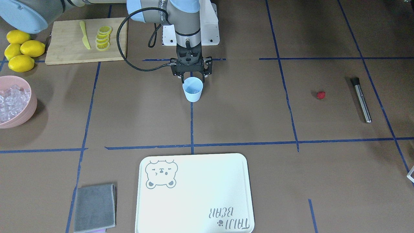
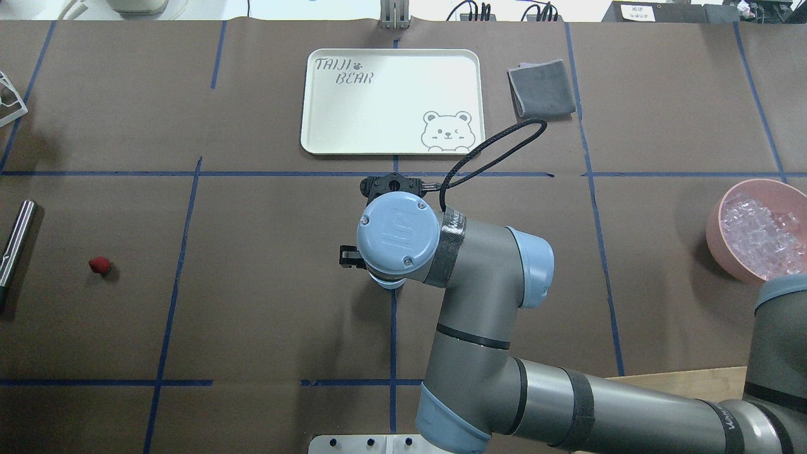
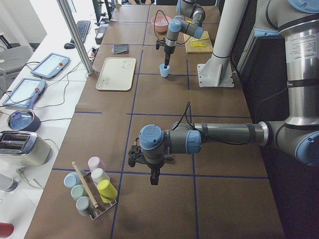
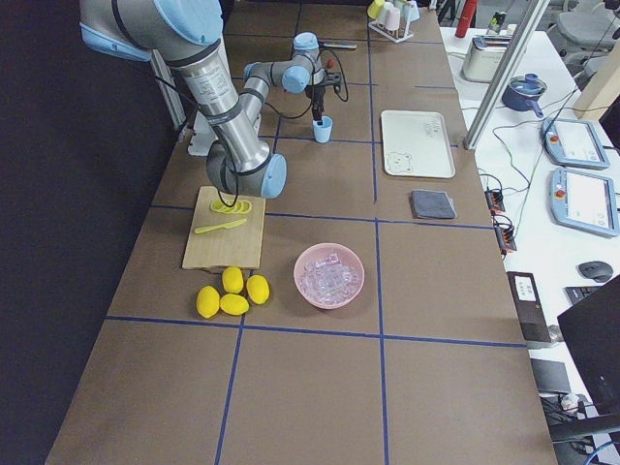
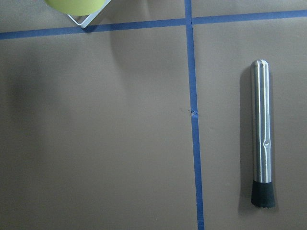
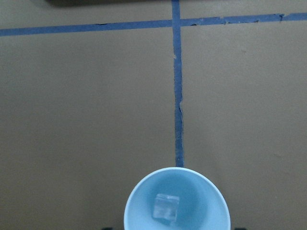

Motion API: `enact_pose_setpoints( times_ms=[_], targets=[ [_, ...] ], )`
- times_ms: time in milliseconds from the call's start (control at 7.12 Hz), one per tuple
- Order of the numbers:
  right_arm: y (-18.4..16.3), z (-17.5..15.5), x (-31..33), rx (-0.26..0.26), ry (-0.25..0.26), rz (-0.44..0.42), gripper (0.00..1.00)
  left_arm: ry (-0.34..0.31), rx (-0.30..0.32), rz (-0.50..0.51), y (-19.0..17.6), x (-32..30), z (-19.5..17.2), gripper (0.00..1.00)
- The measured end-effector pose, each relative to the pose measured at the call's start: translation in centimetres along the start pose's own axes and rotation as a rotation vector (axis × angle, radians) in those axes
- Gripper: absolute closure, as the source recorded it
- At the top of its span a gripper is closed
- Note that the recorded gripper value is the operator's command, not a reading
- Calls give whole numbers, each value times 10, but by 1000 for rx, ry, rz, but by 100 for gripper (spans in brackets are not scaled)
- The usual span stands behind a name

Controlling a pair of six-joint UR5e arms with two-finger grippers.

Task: Mash ice and strawberries in cup
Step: 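Open the right gripper to drop the ice cube into the cup, then move the right gripper back to the pink bowl of ice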

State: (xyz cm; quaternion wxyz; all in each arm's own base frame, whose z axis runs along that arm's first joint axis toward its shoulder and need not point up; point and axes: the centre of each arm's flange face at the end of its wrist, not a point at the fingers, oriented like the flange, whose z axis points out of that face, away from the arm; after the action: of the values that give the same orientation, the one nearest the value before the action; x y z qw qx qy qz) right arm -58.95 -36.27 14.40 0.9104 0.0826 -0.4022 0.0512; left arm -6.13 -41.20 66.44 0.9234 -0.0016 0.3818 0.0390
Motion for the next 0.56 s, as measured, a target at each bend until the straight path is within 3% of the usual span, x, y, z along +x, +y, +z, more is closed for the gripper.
enact_pose_setpoints(
  times_ms=[281,562],
  targets=[
    [-12,4,15,-15,10,-15,0,-1,0,0,0,0,0,0],
    [-46,5,74,-67,19,-112,0,-1,0,0,0,0,0,0]
  ],
)
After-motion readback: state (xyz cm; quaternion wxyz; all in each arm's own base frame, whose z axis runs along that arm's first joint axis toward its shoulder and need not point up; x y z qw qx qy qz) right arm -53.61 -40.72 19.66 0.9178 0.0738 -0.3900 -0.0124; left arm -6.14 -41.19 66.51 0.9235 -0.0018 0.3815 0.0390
